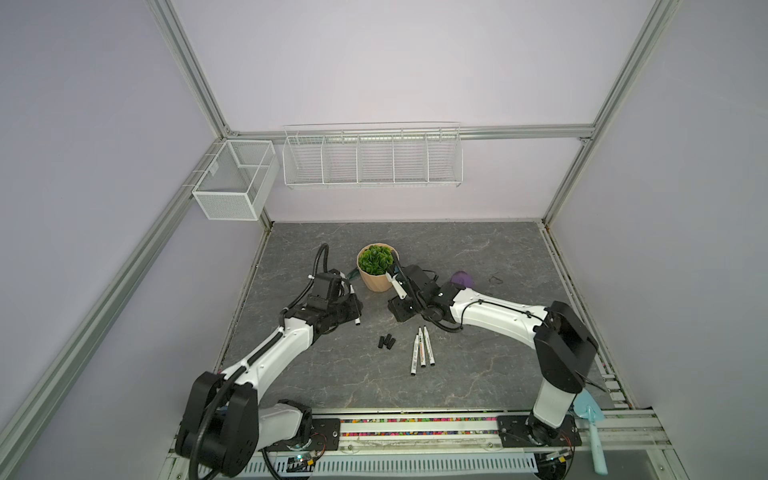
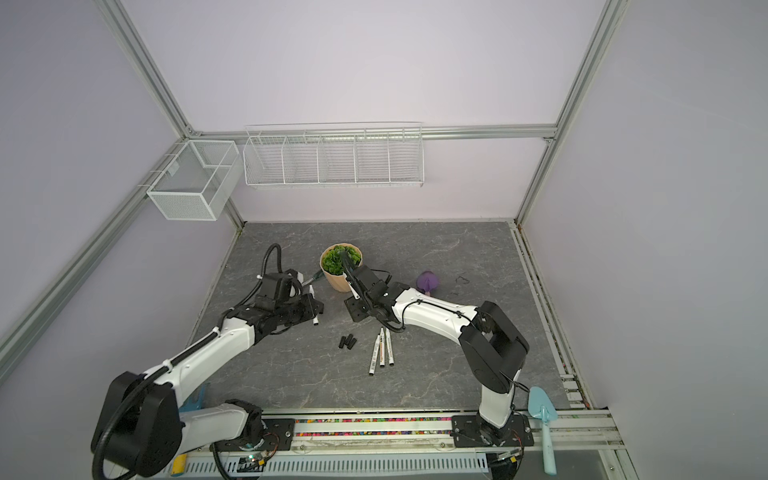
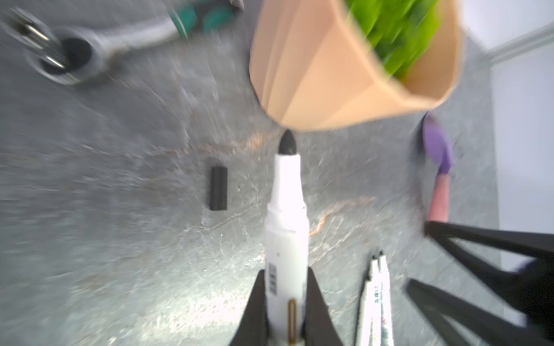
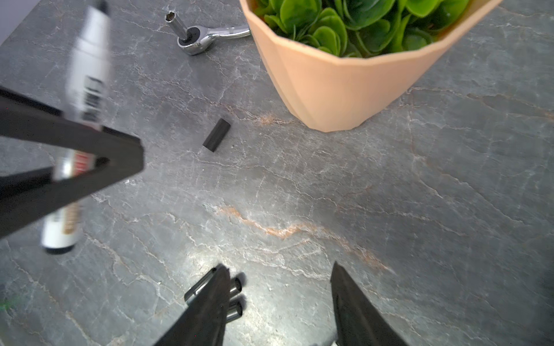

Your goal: Insert the pens into the pen caps

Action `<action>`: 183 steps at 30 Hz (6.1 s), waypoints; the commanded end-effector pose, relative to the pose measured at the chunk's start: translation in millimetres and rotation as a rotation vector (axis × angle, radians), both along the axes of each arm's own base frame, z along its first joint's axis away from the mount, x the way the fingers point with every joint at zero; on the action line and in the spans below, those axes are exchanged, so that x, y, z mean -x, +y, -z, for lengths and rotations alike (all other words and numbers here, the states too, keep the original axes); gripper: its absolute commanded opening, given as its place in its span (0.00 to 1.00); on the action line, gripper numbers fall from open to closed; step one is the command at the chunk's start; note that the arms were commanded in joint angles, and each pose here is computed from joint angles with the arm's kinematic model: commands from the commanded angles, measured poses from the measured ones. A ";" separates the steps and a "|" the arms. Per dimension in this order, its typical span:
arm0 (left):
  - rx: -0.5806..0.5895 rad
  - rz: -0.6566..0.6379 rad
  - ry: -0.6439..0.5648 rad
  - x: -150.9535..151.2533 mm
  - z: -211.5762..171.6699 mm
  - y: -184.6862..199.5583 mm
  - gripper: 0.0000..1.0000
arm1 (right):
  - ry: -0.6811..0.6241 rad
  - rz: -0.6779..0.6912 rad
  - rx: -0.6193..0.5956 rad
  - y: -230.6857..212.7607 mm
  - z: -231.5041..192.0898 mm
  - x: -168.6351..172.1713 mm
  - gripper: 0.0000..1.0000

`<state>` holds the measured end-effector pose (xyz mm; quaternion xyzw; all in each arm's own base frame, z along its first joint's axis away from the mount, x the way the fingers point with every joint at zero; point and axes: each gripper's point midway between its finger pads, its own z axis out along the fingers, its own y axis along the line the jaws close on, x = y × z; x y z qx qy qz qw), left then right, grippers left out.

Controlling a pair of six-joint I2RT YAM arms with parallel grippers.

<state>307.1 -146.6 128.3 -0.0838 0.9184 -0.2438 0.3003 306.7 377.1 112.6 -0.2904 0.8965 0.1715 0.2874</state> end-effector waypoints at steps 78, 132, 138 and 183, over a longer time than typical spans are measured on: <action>0.036 0.589 -0.116 42.2 -2.9 -118.1 0.00 | -0.022 0.129 -0.376 -49.0 -83.9 -20.9 0.07; 0.090 0.682 -0.357 37.3 -43.6 -189.4 0.00 | 0.008 0.179 -0.727 -69.5 -126.7 -31.1 0.07; 0.093 0.668 -0.360 34.2 -44.4 -190.3 0.00 | 0.010 0.182 -0.721 -74.1 -125.4 -25.3 0.07; 0.103 0.668 -0.372 33.0 -46.6 -192.1 0.00 | 0.025 0.189 -0.670 -72.5 -109.6 -27.6 0.07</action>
